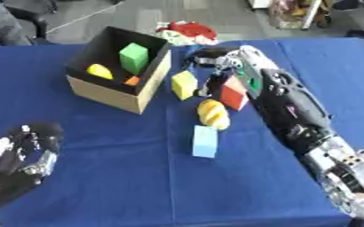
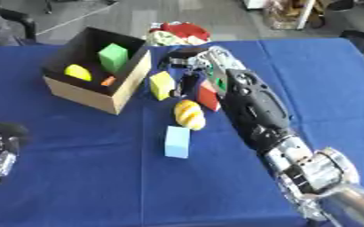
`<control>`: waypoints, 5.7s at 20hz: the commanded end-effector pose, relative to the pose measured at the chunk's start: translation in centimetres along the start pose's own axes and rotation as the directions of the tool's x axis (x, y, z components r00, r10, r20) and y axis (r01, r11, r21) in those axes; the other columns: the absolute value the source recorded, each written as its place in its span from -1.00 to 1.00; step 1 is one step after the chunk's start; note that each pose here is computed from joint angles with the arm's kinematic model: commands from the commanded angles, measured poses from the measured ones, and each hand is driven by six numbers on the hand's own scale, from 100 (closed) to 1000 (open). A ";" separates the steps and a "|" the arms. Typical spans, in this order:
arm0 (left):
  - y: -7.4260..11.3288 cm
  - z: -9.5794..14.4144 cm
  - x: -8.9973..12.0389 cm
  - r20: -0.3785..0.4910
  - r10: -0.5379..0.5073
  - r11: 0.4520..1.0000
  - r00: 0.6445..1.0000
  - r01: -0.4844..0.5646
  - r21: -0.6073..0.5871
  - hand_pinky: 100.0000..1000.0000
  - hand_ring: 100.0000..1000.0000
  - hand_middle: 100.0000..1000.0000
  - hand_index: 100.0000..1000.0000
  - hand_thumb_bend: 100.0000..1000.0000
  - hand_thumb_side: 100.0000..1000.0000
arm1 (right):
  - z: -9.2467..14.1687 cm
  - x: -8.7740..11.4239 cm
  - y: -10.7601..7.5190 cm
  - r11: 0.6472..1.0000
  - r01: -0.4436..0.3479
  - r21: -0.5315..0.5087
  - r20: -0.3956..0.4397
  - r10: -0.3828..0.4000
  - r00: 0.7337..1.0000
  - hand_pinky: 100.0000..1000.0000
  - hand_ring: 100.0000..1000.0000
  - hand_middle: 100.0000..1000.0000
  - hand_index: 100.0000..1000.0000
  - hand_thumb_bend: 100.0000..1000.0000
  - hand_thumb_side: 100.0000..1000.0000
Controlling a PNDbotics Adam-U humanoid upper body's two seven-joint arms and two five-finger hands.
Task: Pick up objects on the table and place them in the box.
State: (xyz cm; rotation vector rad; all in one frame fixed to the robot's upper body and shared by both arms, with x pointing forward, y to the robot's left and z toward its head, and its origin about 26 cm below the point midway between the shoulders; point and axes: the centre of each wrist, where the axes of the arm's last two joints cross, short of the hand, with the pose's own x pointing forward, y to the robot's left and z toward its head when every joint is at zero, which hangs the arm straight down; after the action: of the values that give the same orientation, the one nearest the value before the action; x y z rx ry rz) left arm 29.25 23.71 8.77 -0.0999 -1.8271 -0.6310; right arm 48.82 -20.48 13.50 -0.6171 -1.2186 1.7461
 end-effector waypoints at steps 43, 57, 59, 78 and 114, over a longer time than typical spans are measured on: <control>0.0 -0.3 0.6 0.021 0.005 1.000 1.000 -0.004 -0.016 0.41 0.26 0.24 0.40 -1.00 -0.61 | -0.4 6.1 -7.8 0.732 -0.217 -0.646 -0.098 0.203 0.974 0.63 0.31 -0.13 0.09 -0.74 -1.00; -0.1 -0.5 0.7 0.029 0.008 1.000 1.000 -0.007 -0.021 0.41 0.25 0.23 0.40 -1.00 -0.60 | -2.3 9.3 -5.7 0.726 -0.285 -0.626 -0.122 0.270 0.955 0.72 0.59 0.67 0.98 0.26 -0.49; -0.1 -0.5 0.8 0.028 0.007 1.000 1.000 -0.006 -0.020 0.41 0.25 0.23 0.40 -1.00 -0.60 | -1.9 9.3 -6.2 0.681 -0.295 -0.670 -0.148 0.267 0.952 0.71 0.57 0.65 0.97 0.22 -0.54; 0.8 0.5 0.1 -0.015 -0.027 0.999 1.000 0.028 0.019 0.41 0.24 0.23 0.40 -1.00 -0.60 | 8.8 -3.4 -6.5 0.990 -0.026 -0.138 0.110 0.041 0.993 0.82 0.70 0.72 0.92 -0.23 -0.44; 0.5 0.4 0.1 -0.012 -0.008 1.000 1.000 0.008 0.019 0.41 0.24 0.23 0.40 -1.00 -0.58 | 3.6 -0.8 -6.6 0.929 -0.026 -0.369 -0.105 -0.014 0.994 0.37 -0.06 -0.15 0.18 -0.70 -1.00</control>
State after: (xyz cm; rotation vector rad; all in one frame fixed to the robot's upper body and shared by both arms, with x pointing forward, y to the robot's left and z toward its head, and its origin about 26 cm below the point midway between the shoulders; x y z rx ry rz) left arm 28.97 24.21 8.36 -0.0807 -1.8018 -0.6108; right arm 48.87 -22.91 18.96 -0.8973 -1.3868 1.5227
